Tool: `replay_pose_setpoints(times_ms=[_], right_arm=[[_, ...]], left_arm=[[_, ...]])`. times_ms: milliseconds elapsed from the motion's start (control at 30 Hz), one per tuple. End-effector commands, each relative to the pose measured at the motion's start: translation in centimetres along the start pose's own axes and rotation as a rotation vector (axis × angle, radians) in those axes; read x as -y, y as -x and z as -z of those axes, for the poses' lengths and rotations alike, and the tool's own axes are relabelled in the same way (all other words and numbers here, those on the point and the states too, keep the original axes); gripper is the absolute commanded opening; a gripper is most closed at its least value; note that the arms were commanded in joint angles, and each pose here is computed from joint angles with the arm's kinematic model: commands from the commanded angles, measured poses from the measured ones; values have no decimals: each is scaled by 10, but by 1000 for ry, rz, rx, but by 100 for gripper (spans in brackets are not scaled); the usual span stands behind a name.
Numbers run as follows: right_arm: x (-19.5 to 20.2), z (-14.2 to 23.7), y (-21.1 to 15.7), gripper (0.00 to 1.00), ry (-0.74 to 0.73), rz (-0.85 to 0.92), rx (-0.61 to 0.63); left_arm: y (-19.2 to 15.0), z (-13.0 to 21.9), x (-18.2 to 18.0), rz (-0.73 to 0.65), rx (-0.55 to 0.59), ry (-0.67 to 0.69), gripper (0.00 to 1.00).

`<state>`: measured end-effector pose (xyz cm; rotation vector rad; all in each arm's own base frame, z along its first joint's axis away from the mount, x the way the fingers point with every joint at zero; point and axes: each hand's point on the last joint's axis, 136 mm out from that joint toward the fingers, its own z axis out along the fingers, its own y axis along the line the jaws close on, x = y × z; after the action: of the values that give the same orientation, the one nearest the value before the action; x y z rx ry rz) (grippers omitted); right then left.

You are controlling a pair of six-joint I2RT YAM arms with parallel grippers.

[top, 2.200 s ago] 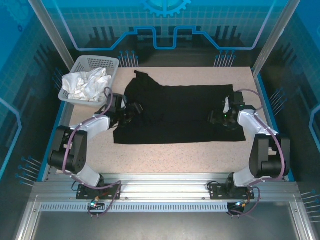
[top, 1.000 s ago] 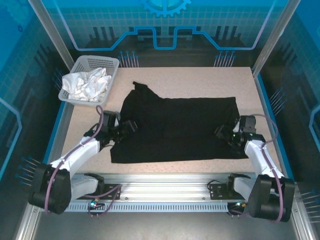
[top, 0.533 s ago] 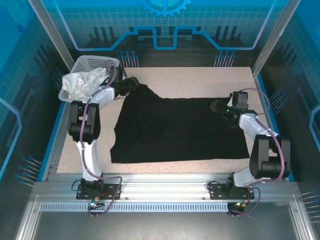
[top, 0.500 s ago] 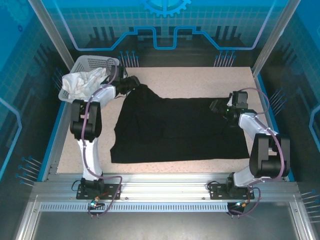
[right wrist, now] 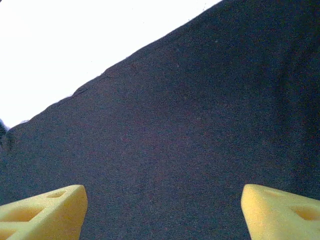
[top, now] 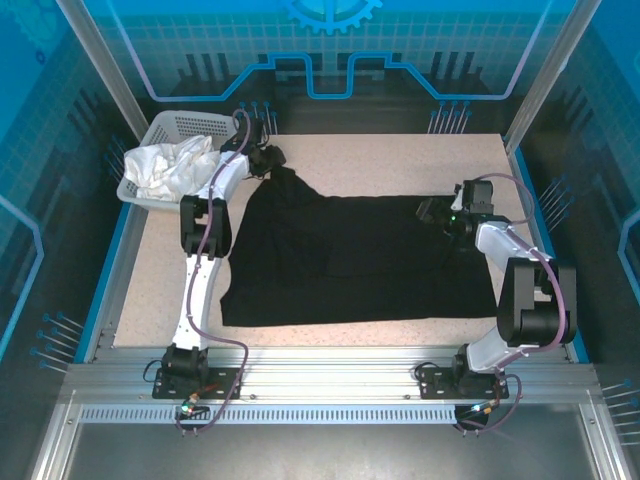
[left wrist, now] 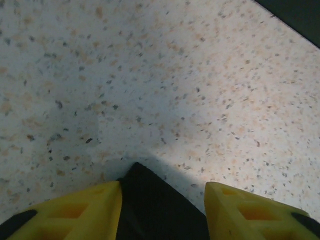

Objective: Fold the inside-out t-shirt

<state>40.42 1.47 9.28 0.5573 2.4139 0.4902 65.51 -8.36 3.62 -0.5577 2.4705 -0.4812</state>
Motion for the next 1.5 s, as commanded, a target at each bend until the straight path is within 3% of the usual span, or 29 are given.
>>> replay_pose_setpoints(times_ms=[0,267,500,867,1067,1467], right_arm=[[-12,-4,2,82,35,22,-9],[-14,-8,0,82,45,18,-31],[-15,2,20,82,17,56,4],[30,-10,77,81,-192,-32,57],[60,-33,94,77,-244,-103,15],[91,-76,119,64,-392,-58,-104]], left_arm=[[-8,5,-11,11,-57,36,42],[-8,4,-7,10,-66,4,24],[5,14,4,2,-37,-46,0],[48,90,54,-16,146,-213,0],[45,104,60,-21,156,-245,0],[31,115,64,-25,148,-285,0]])
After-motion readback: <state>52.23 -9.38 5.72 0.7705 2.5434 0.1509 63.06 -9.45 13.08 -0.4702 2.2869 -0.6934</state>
